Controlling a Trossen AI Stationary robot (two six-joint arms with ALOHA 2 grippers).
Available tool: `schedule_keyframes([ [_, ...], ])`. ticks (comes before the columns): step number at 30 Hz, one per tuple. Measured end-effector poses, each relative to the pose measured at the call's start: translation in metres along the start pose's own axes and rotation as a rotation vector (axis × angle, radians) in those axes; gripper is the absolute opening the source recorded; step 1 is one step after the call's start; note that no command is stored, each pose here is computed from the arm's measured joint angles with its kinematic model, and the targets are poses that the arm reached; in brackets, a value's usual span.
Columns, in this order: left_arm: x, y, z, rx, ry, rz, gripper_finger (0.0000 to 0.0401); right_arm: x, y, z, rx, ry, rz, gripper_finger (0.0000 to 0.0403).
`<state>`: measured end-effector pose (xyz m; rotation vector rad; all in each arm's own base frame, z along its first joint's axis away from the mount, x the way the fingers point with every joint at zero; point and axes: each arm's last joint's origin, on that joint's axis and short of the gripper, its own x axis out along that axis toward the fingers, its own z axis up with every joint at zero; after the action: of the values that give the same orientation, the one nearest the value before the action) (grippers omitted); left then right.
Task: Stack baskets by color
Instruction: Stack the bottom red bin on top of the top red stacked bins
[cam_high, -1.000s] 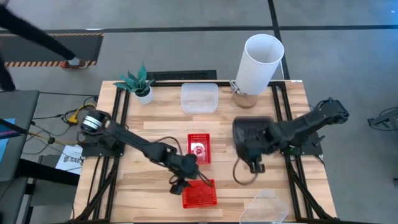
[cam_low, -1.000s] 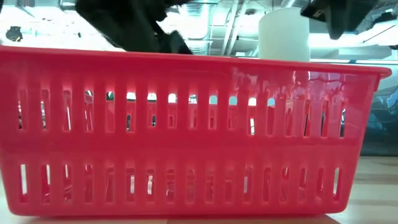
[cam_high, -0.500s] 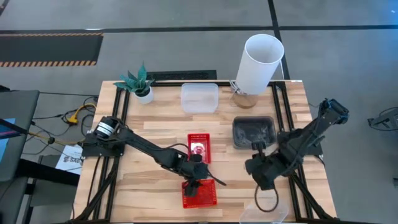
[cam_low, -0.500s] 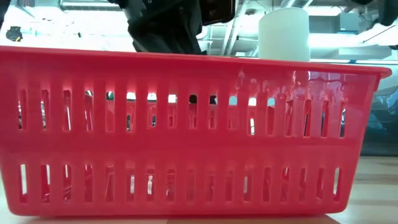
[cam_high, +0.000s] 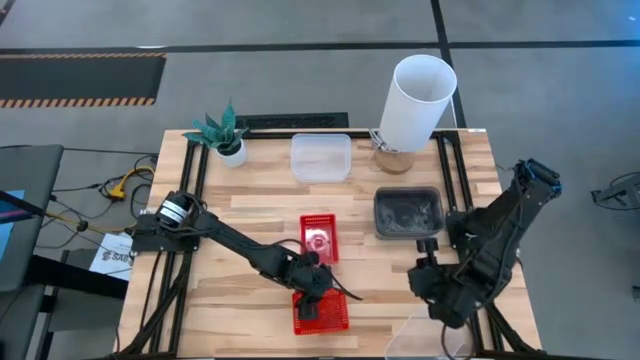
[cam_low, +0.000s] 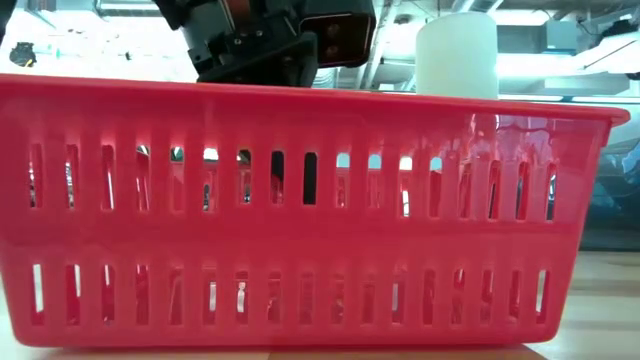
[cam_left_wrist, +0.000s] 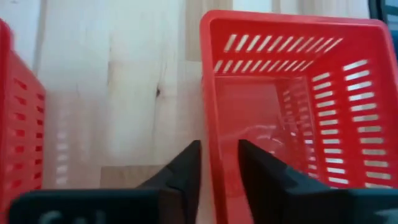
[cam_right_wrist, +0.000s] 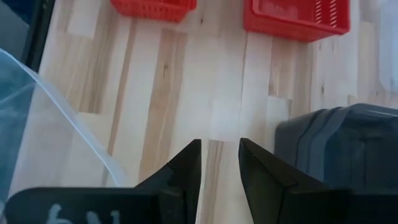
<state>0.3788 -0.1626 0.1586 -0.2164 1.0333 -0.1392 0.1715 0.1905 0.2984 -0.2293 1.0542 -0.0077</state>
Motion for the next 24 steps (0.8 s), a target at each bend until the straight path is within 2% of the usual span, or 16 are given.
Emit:
schedule_keyframes([
  [4,-0.004,-0.007,0.006,0.042,-0.015,-0.025,0.0016,-0.004,0.005,-0.004,0.006,-0.022,-0.005,0.0127],
  [11,-0.034,-0.034,0.043,0.202,-0.135,-0.059,0.0002,-0.006,0.008,-0.005,0.0,-0.064,-0.03,0.0123],
  [14,-0.054,-0.044,0.061,0.212,-0.197,0.006,0.0001,-0.006,0.008,-0.005,0.0,-0.071,-0.038,0.0123],
  [17,-0.072,-0.042,0.075,0.114,-0.243,0.134,0.0001,-0.006,0.008,-0.005,0.004,-0.087,-0.055,0.0123],
  [20,-0.091,-0.027,0.085,-0.033,-0.259,0.215,0.0,-0.006,0.007,-0.004,0.004,-0.105,-0.076,0.0123],
  [24,-0.114,0.004,0.079,-0.279,-0.271,0.421,0.0,0.0,0.007,-0.009,-0.011,-0.1,-0.105,0.0123],
])
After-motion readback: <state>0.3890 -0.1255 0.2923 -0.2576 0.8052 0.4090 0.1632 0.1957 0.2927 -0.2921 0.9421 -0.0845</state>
